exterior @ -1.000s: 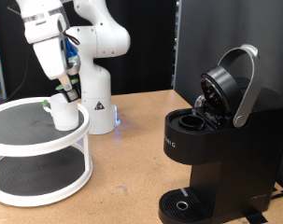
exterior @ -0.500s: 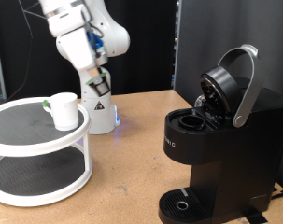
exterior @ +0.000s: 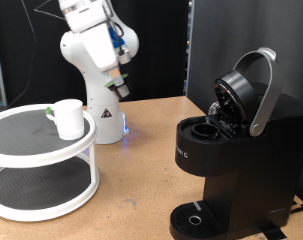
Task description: Make a cup of coffee with the keurig machine
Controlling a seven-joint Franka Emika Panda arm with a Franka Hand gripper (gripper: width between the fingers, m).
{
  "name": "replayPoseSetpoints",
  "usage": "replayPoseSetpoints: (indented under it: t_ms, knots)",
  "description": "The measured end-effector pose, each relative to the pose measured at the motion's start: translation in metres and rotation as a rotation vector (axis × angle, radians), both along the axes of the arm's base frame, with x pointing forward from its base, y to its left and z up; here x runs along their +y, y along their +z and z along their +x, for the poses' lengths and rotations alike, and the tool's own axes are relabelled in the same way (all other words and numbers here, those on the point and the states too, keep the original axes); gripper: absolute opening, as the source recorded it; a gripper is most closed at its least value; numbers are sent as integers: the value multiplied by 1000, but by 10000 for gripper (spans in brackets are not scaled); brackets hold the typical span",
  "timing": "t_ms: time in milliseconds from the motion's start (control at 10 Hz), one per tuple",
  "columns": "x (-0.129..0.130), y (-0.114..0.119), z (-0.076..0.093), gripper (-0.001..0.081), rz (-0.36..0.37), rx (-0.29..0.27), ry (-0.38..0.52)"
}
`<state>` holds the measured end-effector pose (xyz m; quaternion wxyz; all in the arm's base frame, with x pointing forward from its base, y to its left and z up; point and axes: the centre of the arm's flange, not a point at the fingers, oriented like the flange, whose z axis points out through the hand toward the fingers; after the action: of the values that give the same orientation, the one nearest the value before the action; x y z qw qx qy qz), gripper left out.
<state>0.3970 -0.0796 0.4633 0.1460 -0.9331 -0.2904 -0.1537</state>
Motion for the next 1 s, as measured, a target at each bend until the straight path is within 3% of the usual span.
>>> replayPoseSetpoints:
  t_ms: [300, 500, 1000]
  knots:
    - [30, 15, 15, 486, 3, -74, 98]
    - [50, 27, 30, 486, 6, -95, 138]
    - [73, 38, 76, 486, 10, -91, 130]
